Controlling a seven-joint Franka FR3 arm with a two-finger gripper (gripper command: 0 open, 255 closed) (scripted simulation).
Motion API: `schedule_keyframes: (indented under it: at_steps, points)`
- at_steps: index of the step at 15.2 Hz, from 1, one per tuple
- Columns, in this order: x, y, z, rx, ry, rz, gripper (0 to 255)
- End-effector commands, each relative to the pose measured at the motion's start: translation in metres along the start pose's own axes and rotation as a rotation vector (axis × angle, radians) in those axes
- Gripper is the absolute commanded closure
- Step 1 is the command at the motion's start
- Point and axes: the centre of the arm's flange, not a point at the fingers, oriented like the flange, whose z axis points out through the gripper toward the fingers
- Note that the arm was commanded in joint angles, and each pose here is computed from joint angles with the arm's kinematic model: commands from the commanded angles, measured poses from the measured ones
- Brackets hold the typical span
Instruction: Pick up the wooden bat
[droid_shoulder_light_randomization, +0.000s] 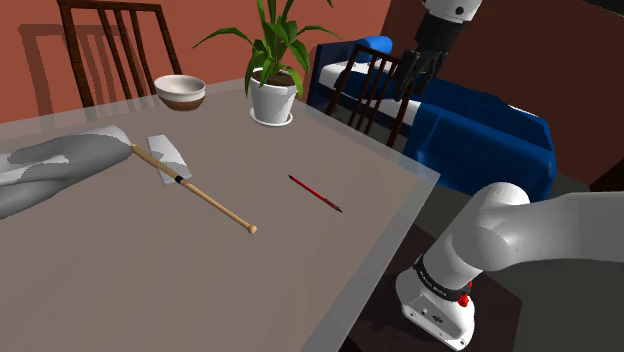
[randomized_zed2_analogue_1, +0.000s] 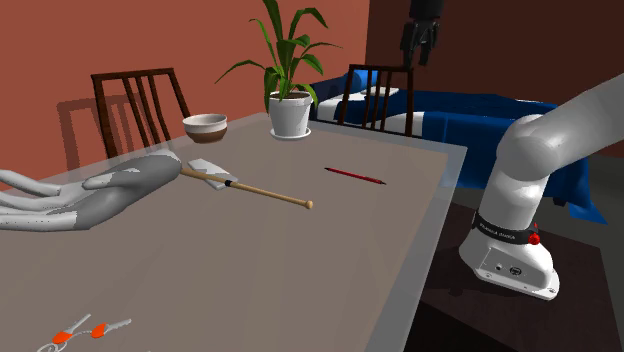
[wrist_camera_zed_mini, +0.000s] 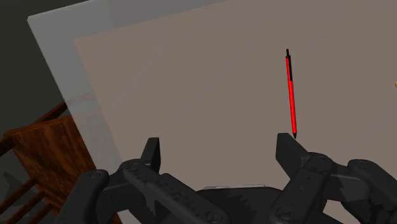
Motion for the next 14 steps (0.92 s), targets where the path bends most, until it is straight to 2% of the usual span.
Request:
schedule_keyframes:
  at_steps: [1,14]
  points:
    - [0.000,0.000,0.000,0.000,0.000,0.000,0]
    - [0.073,-0.126,0.081,0.048,-0.017,-0.105,0]
